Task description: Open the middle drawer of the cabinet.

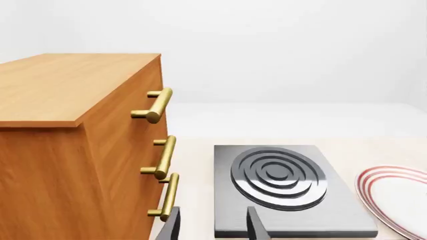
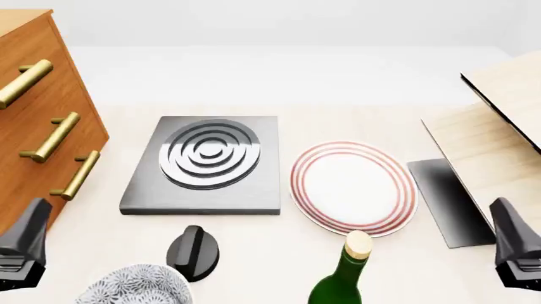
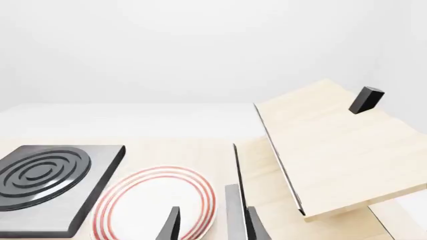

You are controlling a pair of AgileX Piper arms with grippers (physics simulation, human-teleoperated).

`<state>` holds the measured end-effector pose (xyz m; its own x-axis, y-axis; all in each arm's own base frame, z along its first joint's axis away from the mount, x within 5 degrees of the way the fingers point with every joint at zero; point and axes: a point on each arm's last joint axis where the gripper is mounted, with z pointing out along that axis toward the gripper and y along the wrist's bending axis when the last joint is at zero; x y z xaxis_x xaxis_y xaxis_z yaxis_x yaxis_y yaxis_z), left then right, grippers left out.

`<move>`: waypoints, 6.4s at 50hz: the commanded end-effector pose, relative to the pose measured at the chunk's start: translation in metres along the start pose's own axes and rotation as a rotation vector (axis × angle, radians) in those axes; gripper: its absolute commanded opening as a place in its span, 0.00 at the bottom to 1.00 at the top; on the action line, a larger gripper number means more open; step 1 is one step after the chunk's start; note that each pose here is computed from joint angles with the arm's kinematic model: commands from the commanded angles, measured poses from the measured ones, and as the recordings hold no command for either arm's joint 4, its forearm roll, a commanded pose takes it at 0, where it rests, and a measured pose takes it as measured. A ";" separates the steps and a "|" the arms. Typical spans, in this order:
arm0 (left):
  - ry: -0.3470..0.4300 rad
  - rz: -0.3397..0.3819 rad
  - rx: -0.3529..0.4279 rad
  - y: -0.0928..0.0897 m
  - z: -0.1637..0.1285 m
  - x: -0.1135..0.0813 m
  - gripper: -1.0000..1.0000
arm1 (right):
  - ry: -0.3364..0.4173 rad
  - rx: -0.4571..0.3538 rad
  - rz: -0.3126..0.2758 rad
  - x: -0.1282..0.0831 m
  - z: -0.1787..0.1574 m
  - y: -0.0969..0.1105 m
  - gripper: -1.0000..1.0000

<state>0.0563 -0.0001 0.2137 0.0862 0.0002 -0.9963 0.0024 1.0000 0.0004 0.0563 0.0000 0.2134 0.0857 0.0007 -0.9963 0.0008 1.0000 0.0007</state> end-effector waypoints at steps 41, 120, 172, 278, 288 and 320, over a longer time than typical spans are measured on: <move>0.012 0.066 0.020 -0.001 0.007 0.000 1.00 | 0.011 0.005 0.006 0.000 0.002 0.000 1.00; -0.163 0.924 0.275 -0.030 0.043 -0.058 1.00 | 0.010 0.005 0.007 0.000 0.001 0.000 1.00; 0.113 1.148 0.278 -0.025 0.101 -0.036 1.00 | 0.010 0.005 0.008 0.000 0.001 0.000 1.00; 0.285 1.343 0.049 0.028 0.153 0.027 1.00 | 0.011 0.005 0.007 0.000 0.001 0.000 1.00; 0.314 1.333 0.050 0.031 0.153 0.035 1.00 | 0.010 0.005 0.007 0.000 0.001 0.000 1.00; 0.364 1.320 0.001 0.045 0.153 0.047 1.00 | 0.011 0.005 0.007 0.000 0.002 0.000 1.00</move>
<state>0.2120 0.0438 0.1843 -0.2383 0.9460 -0.2200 0.1339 0.2563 0.9573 0.0584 -0.0004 0.2135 0.0713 0.0123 -0.9974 0.0063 0.9999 0.0127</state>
